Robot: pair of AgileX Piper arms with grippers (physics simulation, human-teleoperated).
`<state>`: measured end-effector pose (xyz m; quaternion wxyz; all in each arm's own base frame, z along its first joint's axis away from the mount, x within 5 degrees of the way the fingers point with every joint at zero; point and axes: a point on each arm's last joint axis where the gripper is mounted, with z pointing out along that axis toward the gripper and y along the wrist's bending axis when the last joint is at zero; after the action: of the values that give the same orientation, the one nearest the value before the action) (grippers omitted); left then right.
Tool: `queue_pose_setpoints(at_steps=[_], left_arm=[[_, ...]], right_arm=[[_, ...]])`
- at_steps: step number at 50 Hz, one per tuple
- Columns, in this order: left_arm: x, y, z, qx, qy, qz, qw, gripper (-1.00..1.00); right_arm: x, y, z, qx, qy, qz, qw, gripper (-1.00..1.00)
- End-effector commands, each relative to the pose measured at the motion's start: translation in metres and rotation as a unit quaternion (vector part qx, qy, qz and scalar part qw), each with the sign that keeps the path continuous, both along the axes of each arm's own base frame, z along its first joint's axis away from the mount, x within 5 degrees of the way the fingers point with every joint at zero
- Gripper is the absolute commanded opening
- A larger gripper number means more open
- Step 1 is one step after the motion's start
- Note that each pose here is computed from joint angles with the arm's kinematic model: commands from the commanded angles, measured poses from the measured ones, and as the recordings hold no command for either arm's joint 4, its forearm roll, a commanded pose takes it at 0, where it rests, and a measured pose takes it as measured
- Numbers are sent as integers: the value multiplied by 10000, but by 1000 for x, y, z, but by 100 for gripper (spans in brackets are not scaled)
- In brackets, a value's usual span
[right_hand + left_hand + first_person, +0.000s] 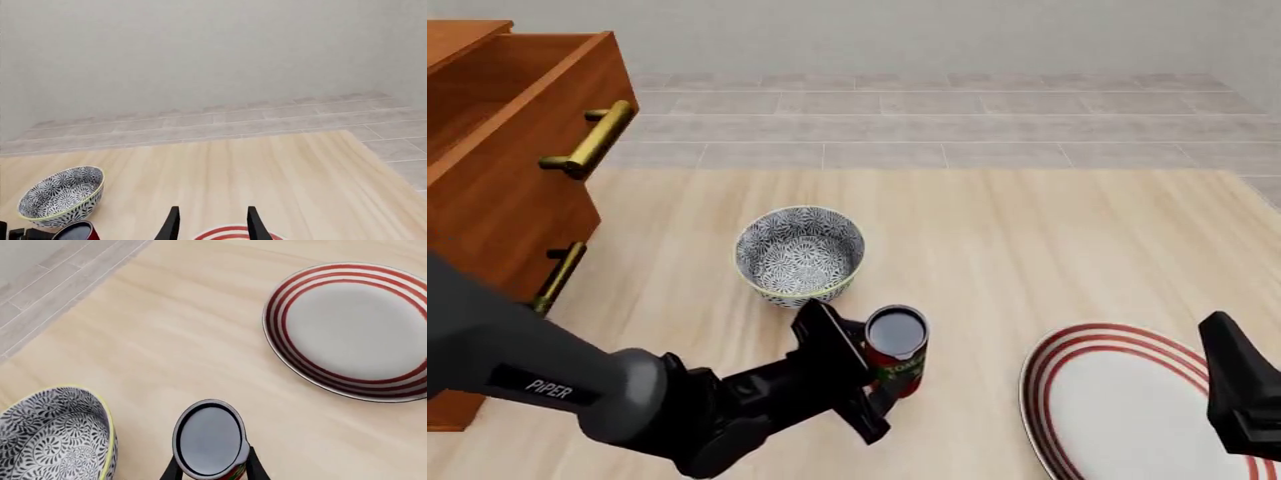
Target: Put the ketchup in the top drawer of the cabinet.
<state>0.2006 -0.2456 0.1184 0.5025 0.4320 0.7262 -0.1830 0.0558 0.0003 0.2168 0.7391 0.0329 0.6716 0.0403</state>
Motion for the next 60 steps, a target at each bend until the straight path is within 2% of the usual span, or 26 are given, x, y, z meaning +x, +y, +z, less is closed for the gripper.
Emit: queue_pose_setpoints(at_steps=[1,3,9,16,18,22,38,40,44,46,48,50,51,52,55,60], left_arm=[[-10,4,19,-14,-257,-169,9995,-100],[-15,3,25,-30,-259,-242,9994,-100],[-19,17,45,-184,-321,-122,9992,-100],[-21,25,55,-238,-318,-50,9992,-100],[-20,34,63,-240,-472,22,9986,-100],[-26,35,78,-384,-435,10,9983,-100],[-38,57,106,-641,-425,167,9969,-100],[-39,59,108,-648,-423,176,9968,-100],[-43,64,115,-688,-463,187,9964,-100],[-46,67,120,-732,-471,183,9960,-100],[-49,70,123,-743,-491,184,9959,-100],[-51,73,124,-733,-530,157,9958,-100],[-57,76,128,-780,-707,70,9944,-100],[-57,79,128,-764,-687,127,9946,-100],[-57,89,131,-820,-606,310,9943,-100],[-63,99,139,-824,-650,353,9938,-100]], right_arm=[[0,0,1,5,7,19,10000,100],[0,0,0,10,12,18,10000,100],[0,0,0,8,18,40,10000,100],[0,1,0,17,19,57,10000,100],[0,1,0,17,22,66,10000,100],[1,0,-1,28,34,46,10000,100],[1,1,-1,46,66,90,9999,100],[0,1,-1,-134,45,60,9999,100],[0,1,0,-94,44,82,9999,100],[0,1,0,-167,32,70,9998,100],[0,1,1,-325,9,55,9995,100],[-1,1,3,-345,0,76,9994,100],[-1,1,4,-498,-35,66,9987,100],[-1,1,3,-546,-42,75,9985,100],[0,1,2,-478,-27,86,9988,100],[-1,2,3,-509,-9,119,9986,100]])
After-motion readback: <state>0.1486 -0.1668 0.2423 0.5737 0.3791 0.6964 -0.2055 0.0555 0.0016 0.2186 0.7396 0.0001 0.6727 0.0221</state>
